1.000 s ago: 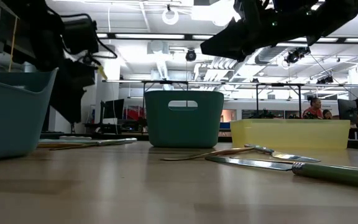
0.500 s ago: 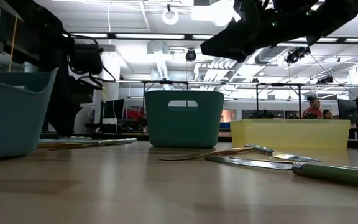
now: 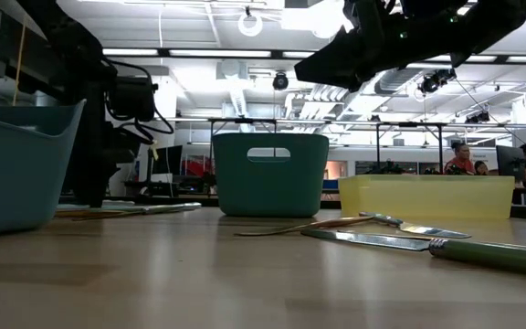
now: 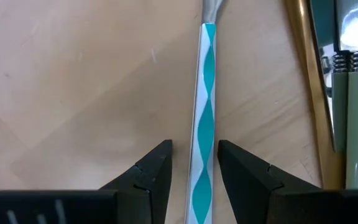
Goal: Sort silverware by color (type)
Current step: Put the blue patterned knife into the yellow bin
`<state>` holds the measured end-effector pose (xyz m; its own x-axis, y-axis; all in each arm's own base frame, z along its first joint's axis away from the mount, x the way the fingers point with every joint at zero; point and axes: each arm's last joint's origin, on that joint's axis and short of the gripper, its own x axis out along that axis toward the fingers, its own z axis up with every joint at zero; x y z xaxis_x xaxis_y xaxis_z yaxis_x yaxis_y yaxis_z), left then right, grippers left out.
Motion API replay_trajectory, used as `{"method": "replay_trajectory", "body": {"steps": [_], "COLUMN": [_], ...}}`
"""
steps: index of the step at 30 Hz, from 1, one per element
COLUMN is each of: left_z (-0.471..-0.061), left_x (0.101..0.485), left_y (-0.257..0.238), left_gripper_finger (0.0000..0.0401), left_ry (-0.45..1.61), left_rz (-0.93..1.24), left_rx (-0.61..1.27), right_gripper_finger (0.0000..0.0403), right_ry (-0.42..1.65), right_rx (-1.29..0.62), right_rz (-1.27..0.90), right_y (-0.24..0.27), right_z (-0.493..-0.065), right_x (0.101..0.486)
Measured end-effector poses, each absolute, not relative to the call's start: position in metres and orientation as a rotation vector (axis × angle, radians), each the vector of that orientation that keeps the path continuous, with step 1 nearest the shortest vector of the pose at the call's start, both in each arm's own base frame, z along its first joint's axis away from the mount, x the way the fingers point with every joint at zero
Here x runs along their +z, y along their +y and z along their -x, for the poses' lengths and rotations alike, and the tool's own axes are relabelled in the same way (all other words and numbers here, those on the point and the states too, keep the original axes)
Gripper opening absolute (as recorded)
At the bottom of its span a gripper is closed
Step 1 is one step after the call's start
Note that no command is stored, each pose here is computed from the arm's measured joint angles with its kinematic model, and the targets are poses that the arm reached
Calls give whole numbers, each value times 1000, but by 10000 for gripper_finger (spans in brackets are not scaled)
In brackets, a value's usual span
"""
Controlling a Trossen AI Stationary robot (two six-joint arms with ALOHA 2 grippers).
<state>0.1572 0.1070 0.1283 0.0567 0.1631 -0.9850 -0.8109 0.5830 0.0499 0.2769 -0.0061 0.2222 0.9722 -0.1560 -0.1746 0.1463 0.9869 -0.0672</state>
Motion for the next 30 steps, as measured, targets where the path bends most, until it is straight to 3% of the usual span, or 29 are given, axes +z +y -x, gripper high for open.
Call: {"method": "replay_trajectory", "body": {"steps": [6, 15, 30], "left_z": [-156, -155, -154], "left_x": [128, 127, 127], "left_y": [107, 107, 107], "left_gripper_finger": [112, 26, 29], "left_ry": [1324, 1333, 1338], "left_rz": [617, 608, 605], "left_rx": [826, 851, 859], "right_gripper_finger": [134, 134, 134], "right_ry": [181, 179, 189], "right_rx": [-153, -158, -155], "right_rz": [52, 22, 10], "right_y": [-6, -6, -6], "right_z": [-277, -277, -277], "right_x": [222, 222, 221]}}
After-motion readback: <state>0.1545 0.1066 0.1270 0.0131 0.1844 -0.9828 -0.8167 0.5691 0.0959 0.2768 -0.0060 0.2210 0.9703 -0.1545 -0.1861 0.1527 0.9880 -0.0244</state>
